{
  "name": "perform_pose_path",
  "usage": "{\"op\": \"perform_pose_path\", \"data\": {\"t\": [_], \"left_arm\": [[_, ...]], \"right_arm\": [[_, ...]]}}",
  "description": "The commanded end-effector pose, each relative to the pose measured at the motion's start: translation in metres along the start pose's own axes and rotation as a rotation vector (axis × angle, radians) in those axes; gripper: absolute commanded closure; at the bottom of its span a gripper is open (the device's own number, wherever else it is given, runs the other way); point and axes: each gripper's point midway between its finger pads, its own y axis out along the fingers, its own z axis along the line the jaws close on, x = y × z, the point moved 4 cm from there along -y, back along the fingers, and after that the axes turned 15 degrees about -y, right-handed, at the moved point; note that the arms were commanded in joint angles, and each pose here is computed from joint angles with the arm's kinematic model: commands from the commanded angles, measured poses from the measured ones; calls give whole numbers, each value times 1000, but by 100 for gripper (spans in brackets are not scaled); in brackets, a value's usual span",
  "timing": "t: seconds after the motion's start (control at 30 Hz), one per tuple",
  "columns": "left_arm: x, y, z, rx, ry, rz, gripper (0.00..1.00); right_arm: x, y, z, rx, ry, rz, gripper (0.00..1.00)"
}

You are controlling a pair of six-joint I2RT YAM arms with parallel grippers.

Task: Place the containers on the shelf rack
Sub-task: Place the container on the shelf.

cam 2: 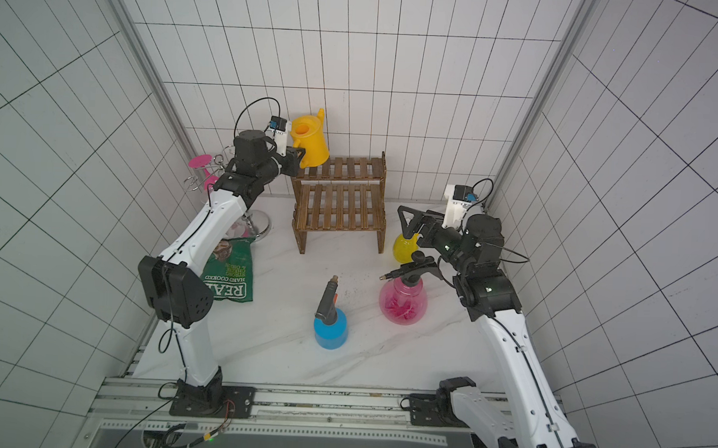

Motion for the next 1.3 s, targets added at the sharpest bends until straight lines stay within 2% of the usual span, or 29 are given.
{"op": "perform_pose_path", "data": {"t": [0.0, 0.23, 0.37, 0.5, 0.7, 0.83, 0.97, 1.1, 1.27], "left_arm": [[4, 6, -1, 32, 44, -24, 99], [-6, 12, 10, 92, 44, 4, 96], [-12, 14, 14, 111, 41, 21, 89], [-13, 15, 16, 126, 32, 20, 72], [-9, 12, 8, 98, 23, 12, 29], [0, 4, 1, 78, 19, -5, 16], [19, -19, -7, 76, 7, -42, 2], [36, -56, -22, 28, -55, -99, 1], [20, -107, -45, -160, -247, -127, 1]], "right_arm": [[13, -1, 1, -6, -21, -42, 1], [13, 0, 1, -8, -13, -42, 1], [14, 0, 0, -10, -12, -43, 1], [14, 1, 0, -7, -8, -43, 1], [14, 0, 1, -6, -8, -45, 1], [13, -1, 1, -6, -9, -44, 1], [12, -1, 2, 1, -19, -40, 1], [9, -3, 8, 42, -46, -38, 1], [10, -5, 32, 236, -98, -83, 1]]}}
